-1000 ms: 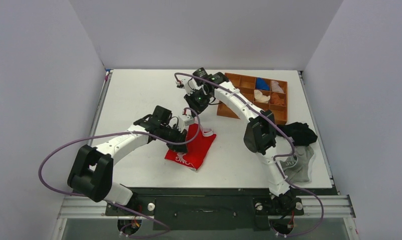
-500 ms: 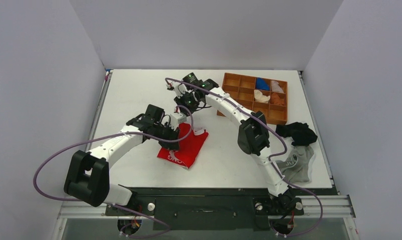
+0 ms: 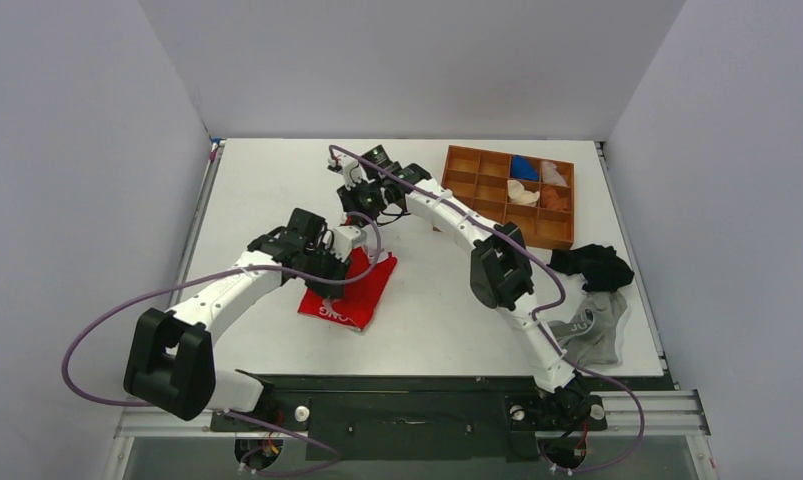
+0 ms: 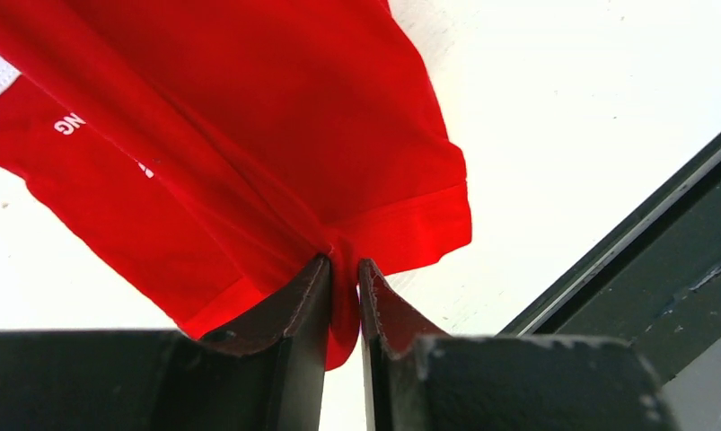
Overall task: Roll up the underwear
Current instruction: Fold the underwear at the center of the board.
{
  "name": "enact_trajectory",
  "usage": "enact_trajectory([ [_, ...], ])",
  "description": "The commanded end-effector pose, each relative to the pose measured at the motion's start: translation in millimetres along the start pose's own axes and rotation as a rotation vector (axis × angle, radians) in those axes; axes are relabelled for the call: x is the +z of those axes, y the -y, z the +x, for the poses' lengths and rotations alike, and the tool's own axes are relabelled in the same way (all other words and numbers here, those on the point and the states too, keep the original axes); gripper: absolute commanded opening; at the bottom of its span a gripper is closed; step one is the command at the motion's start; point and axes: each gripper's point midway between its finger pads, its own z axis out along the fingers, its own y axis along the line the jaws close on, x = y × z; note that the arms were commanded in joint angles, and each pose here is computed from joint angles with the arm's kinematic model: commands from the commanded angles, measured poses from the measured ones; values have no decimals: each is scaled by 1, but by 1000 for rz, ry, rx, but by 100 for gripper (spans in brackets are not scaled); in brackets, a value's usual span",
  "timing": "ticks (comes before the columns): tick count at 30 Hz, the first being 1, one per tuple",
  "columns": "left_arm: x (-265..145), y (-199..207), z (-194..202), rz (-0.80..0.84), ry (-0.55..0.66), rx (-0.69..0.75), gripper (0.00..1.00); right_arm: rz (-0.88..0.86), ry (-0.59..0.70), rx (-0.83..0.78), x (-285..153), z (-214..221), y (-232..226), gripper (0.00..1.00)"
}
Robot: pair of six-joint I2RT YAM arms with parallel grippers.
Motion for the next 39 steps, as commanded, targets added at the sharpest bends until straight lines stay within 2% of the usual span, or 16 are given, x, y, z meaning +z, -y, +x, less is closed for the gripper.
enact_trajectory([
  [1,-22,-10,-8,-91,21,30,16,-83,142,-2,-3,-41,-25,8],
  [2,-24,-17,-6,-131,12,27,16,-85,145,9,-3,-42,-25,11],
  [4,-28,-29,-4,-205,4,22,17,-78,136,23,0,-38,-23,22],
  [5,-31,-35,-3,-244,0,23,17,-73,137,21,-1,-38,-22,31],
  [7,-33,-43,3,-294,-17,25,20,-56,122,21,-3,-31,-19,43],
  [9,-34,-51,10,-339,-42,29,24,-39,119,12,-12,-29,-16,50],
  [11,-35,-58,18,-378,-65,30,29,-13,120,1,-26,-26,-9,53],
  [16,-37,-67,32,-435,-113,36,39,66,110,-36,-68,-13,12,55],
  [17,-37,-66,35,-429,-127,36,40,76,76,-47,-68,1,17,55],
  [22,-36,-54,46,-363,-158,49,56,88,22,-74,-87,26,24,56],
  [26,-40,-52,38,-351,-128,54,62,74,-18,-99,-92,43,21,56],
  [30,-43,-51,18,-314,-66,34,73,62,-60,-105,-87,60,16,56],
  [39,-50,-71,-11,-128,11,-202,91,43,-107,-109,-71,76,12,56],
])
